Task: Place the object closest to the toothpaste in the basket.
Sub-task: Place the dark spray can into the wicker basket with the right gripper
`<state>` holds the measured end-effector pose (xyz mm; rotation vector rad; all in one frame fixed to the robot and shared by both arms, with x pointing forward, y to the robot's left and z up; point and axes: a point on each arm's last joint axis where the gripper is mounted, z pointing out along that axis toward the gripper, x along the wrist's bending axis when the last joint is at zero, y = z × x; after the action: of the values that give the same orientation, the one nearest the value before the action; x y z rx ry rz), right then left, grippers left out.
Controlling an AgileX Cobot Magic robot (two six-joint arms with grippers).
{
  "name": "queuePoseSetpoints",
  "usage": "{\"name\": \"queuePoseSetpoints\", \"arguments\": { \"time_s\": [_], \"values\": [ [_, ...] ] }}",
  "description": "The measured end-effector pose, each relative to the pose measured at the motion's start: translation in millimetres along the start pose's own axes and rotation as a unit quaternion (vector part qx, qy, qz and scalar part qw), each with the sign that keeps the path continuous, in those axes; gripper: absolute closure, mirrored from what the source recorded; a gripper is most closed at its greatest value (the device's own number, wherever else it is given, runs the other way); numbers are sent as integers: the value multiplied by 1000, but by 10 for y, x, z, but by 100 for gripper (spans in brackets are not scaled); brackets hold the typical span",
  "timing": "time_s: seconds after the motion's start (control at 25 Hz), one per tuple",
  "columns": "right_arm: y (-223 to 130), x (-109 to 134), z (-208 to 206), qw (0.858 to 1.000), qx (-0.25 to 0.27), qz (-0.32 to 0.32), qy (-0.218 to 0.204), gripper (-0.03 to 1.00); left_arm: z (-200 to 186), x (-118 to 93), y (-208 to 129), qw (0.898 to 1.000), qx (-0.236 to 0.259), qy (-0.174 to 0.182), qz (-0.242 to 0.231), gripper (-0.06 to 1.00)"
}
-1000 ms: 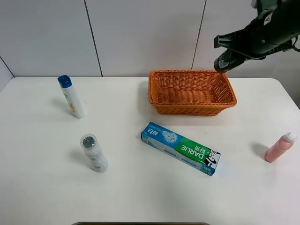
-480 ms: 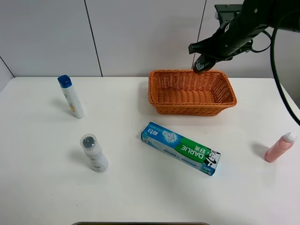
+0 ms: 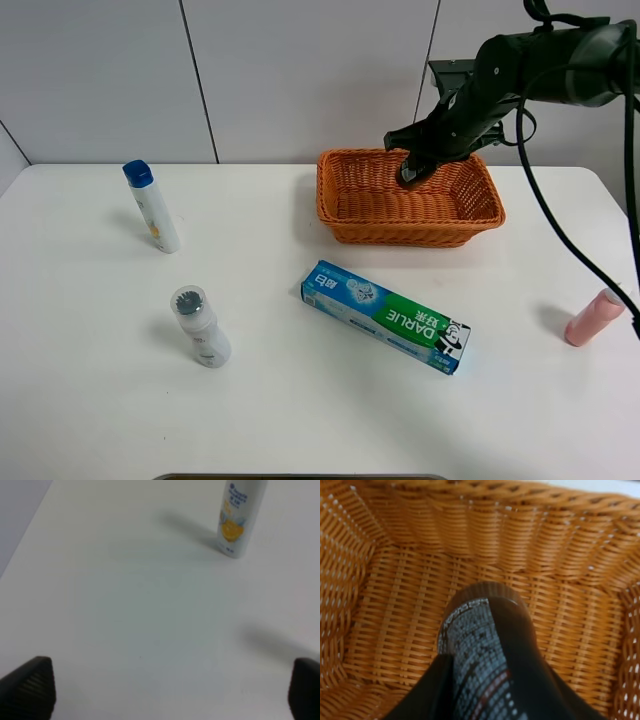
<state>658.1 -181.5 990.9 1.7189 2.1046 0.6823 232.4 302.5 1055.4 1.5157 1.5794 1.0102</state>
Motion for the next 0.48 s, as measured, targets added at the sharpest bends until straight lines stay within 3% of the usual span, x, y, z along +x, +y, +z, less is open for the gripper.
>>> {"name": "queuePoseSetpoints", "arguments": {
  "time_s": [0.48],
  "values": [
    [-123, 9, 394, 1000, 16, -2, 0, 61, 0, 0, 0, 1000, 0, 0, 0, 0]
  ]
}}
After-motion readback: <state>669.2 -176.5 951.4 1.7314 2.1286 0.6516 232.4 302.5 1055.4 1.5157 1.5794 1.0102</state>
